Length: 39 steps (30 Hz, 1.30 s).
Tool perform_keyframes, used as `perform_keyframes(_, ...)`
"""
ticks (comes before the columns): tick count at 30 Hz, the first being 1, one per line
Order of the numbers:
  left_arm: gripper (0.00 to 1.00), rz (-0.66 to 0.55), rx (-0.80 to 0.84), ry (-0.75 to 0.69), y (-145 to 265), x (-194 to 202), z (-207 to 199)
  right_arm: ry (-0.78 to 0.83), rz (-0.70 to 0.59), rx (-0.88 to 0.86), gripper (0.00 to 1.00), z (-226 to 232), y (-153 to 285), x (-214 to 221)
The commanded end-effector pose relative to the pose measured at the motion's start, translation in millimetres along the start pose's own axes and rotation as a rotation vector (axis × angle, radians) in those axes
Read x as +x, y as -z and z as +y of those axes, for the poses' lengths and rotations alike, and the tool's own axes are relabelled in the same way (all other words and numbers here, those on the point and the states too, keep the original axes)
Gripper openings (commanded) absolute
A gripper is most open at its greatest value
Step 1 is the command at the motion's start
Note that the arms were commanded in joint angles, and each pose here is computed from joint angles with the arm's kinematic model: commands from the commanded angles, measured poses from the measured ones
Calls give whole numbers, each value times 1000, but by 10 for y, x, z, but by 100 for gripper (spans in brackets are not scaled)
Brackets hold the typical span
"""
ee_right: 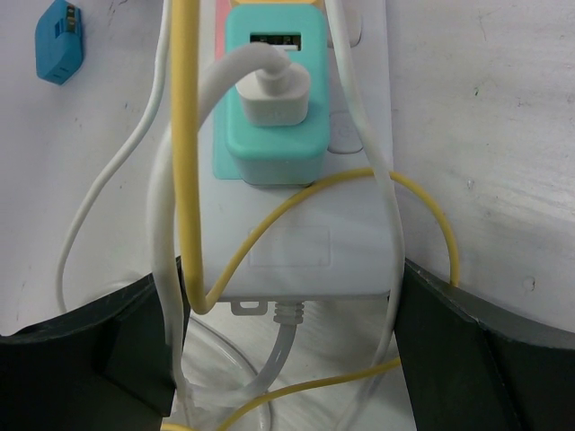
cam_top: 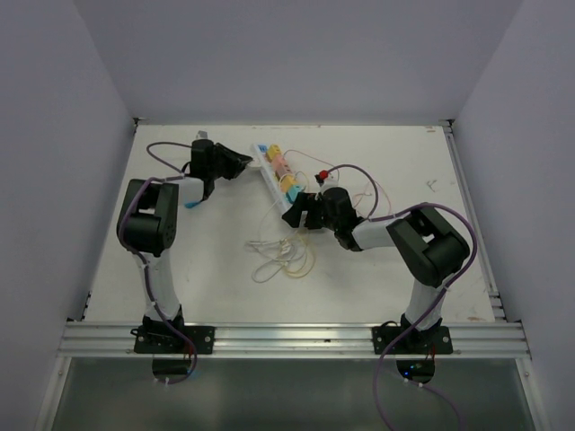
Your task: Pull the plug off the socket
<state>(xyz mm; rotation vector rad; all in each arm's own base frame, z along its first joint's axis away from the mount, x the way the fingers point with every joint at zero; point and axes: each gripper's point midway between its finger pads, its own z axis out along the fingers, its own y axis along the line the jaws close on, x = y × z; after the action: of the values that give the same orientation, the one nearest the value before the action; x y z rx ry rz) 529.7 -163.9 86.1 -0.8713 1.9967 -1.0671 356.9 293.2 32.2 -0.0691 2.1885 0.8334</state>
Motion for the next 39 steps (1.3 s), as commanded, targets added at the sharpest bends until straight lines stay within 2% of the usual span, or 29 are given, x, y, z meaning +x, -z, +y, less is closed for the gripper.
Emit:
perform_keyframes(1,0,-32,126,-1,212,-157,-554,-128,354,394,0,-944,361,1180)
perform_keyframes(9,0,-51,131,-1,312,-284,-654,-141,360,458,0,-1042,392,1204)
perform_keyframes(22,0,-106,110,-102,443,-576,-900,-153,365,543,0,-1173,440,1239)
perform_keyframes(28,0,-97,118,-128,500,-574,-921,-158,363,541,0,-1175,445,1235)
perform_keyframes(39,0,-69,39,-203,783,-503,-350,-174,367,505,0,-1154,419,1245)
